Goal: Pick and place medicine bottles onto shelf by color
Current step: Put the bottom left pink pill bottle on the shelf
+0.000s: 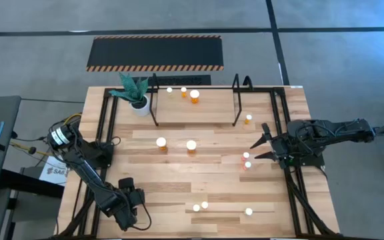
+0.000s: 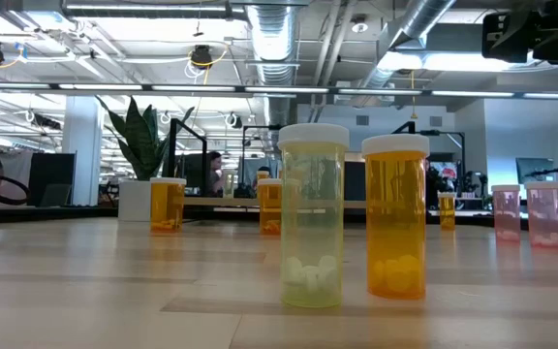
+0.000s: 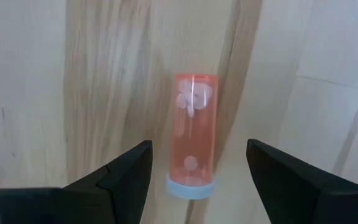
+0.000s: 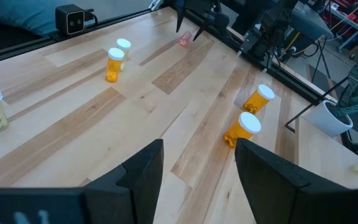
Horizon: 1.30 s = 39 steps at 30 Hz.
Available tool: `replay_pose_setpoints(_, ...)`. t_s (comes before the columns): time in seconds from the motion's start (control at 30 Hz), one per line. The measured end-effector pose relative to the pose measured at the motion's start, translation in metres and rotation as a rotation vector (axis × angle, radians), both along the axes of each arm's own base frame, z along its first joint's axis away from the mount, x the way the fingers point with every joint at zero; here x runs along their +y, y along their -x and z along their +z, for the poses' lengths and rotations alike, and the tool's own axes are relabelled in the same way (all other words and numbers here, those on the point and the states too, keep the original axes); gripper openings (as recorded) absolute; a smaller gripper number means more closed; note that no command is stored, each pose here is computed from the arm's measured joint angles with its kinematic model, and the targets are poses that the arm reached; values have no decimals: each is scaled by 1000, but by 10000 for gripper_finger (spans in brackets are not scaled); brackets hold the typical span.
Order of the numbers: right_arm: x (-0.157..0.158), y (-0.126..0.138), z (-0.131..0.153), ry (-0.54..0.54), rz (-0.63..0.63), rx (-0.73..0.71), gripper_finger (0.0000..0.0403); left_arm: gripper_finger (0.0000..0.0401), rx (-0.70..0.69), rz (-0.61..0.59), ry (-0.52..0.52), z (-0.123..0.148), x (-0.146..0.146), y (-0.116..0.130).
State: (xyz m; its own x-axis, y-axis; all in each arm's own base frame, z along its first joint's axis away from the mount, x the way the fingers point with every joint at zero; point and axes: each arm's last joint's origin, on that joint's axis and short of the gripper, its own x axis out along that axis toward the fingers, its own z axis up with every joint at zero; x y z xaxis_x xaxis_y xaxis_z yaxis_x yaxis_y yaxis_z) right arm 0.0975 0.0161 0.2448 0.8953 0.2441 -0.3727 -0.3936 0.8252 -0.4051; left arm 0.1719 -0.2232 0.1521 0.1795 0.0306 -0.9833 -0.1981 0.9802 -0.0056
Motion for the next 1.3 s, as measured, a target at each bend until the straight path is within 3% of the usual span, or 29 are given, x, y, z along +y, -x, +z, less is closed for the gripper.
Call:
replay_pose_setpoints(0.73, 0, 0, 0, 0, 0, 0, 223, 247, 36, 182, 19, -5, 4, -5)
replay_pose_setpoints(1.3, 0, 0, 0, 0, 0, 0, 223, 239, 101, 203, 31, -16, 5, -11)
